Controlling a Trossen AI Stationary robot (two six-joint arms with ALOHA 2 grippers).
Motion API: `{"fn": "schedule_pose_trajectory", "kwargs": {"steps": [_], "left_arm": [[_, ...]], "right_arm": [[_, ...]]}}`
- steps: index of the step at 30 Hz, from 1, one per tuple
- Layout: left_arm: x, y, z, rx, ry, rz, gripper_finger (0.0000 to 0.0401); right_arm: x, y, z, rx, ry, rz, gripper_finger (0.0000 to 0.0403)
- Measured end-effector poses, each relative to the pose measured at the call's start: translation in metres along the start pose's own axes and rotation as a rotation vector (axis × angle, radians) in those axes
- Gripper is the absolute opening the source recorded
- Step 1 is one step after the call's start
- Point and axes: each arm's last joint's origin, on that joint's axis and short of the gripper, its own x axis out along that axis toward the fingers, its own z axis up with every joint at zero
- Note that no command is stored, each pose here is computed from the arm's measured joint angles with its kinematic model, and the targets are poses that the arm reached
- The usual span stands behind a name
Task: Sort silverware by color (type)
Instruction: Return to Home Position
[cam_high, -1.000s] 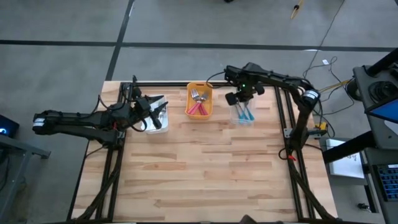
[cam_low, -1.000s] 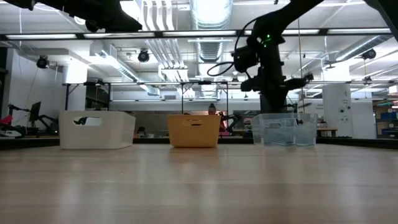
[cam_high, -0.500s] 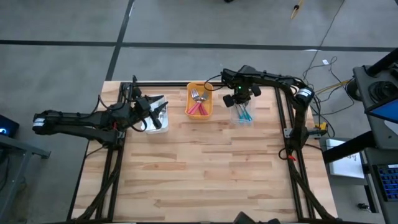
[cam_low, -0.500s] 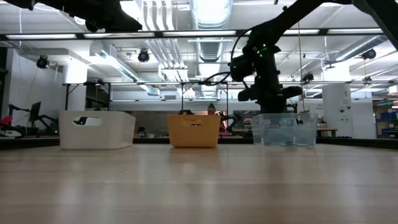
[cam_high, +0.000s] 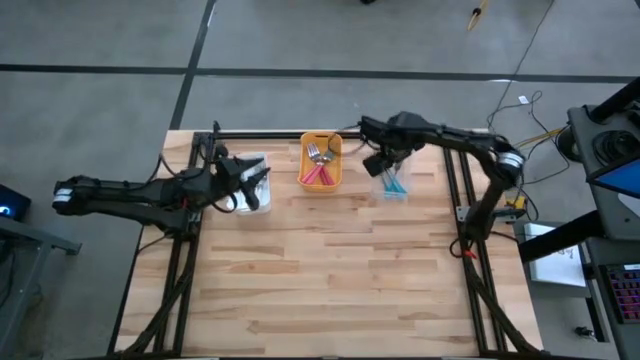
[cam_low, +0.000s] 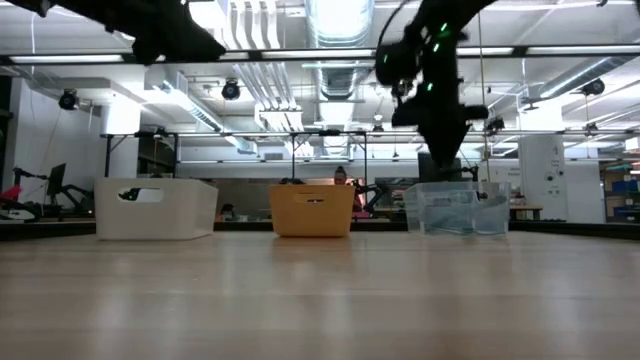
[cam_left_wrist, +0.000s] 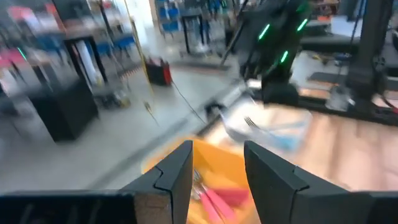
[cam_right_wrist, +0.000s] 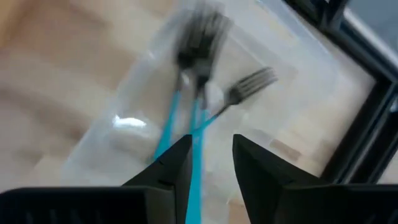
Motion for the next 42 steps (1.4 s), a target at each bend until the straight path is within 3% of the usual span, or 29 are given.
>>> {"fn": "schedule_pose_trajectory", "kwargs": {"steps": [5,9,13,18,22,31,35,42], "left_arm": [[-0.011,-0.017,-0.029,-0.135,0.166,-0.096,0.0125],[-0.029,-0.040,-0.049,-0.217,0.205,-0.251,0.0125],[-0.052,-0.059,-0.061,-0.166,0.175,-0.387,0.0125],[-0.078,-0.067,-0.065,-0.049,0.097,-0.429,0.0125],[-0.087,-0.057,-0.054,-0.062,0.028,-0.399,0.0115],[-0.080,-0.011,-0.031,-0.028,-0.109,-0.250,0.0041],[-0.079,0.013,-0.035,-0.065,-0.146,-0.193,0.0005],[-0.076,0.035,-0.061,-0.188,-0.198,-0.173,0.0001]], "right_arm": [[-0.030,0.022,-0.067,-0.144,-0.195,0.071,0.0096],[-0.037,0.032,-0.134,-0.233,-0.387,0.297,0.0086],[-0.030,0.039,-0.191,-0.422,-0.604,0.579,0.0076],[-0.023,0.032,-0.235,-0.613,-0.873,0.855,0.0072],[-0.018,0.011,-0.246,-0.630,-0.984,0.910,0.0072],[-0.018,-0.033,-0.241,-0.618,-1.254,0.834,0.0072],[-0.023,-0.057,-0.240,-0.559,-1.340,0.823,0.0072],[-0.009,-0.071,-0.245,-0.563,-1.337,0.810,0.0072]]}}
